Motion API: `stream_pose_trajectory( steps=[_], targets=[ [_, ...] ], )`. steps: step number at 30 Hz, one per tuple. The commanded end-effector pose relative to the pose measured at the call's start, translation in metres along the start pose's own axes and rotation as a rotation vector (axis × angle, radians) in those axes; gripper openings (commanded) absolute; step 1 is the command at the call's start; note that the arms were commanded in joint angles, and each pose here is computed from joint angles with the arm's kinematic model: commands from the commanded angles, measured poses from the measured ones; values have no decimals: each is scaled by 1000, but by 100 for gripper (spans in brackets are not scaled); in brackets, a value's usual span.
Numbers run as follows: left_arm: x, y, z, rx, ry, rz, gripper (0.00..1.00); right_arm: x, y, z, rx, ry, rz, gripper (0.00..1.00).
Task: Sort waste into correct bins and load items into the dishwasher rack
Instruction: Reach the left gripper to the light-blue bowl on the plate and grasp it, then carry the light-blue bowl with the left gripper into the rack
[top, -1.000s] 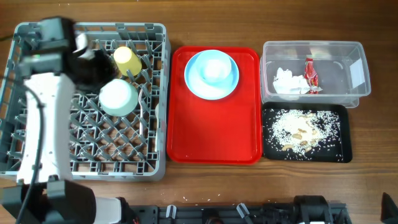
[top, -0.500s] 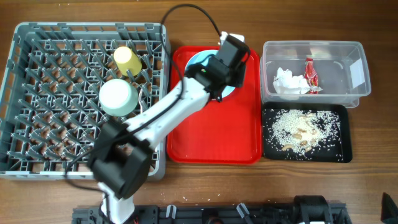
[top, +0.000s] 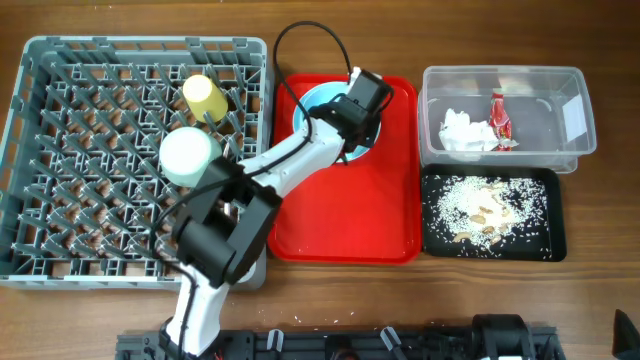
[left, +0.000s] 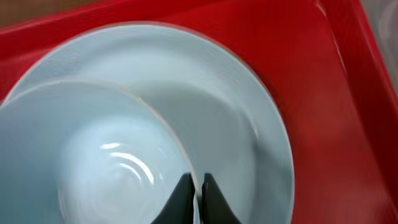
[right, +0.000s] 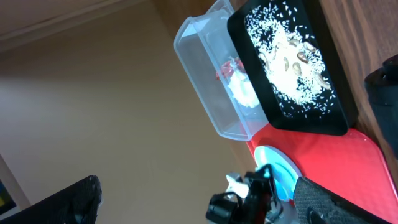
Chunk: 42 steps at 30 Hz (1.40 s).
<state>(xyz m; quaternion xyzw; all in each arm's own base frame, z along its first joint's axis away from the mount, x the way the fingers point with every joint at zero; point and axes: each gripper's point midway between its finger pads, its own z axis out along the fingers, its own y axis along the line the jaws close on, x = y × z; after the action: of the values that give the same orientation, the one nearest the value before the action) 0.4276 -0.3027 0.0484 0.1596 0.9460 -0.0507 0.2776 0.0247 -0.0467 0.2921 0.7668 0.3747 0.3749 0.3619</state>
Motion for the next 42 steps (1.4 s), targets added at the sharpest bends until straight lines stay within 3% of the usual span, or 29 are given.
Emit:
stream_pose_trajectory(
  steps=[1, 6, 9, 12, 15, 22, 29, 34, 35, 37, 38, 42],
  targets=[
    [-40, -14, -123, 170, -81, -62, 4, -4, 1, -1, -19, -16, 13, 100],
    [-2, 18, -284, 341, -50, -162, 4, -4, 1, -1, -19, -16, 13, 100],
    [33, 53, -331, 393, 11, -258, 4, -4, 1, -1, -19, -16, 13, 100],
    [65, 76, -349, 516, 113, -331, 4, -4, 1, -1, -19, -16, 13, 100],
    [82, 80, -346, 732, 158, -398, 4, -4, 1, -1, -19, -16, 13, 100],
    [140, 142, -274, 863, 144, -780, 4, -4, 1, -1, -19, -16, 13, 100],
    [186, 193, -228, 853, 157, -1005, 4, -4, 1, -1, -19, -16, 13, 100],
    [197, 249, -221, 737, 19, -1140, 5, -4, 1, -1, -19, -16, 13, 100],
    [197, 261, -223, 715, -1, -1191, 17, -4, 1, -1, -19, -16, 13, 100],
    [192, 274, -230, 694, -21, -1228, 57, -4, 1, -1, -19, -16, 13, 100],
    [186, 280, -236, 686, -29, -1233, 100, -4, 1, -1, -19, -16, 13, 100],
    [153, 295, -274, 655, -69, -1184, 100, -4, 1, -1, -19, -16, 13, 100]
  ],
)
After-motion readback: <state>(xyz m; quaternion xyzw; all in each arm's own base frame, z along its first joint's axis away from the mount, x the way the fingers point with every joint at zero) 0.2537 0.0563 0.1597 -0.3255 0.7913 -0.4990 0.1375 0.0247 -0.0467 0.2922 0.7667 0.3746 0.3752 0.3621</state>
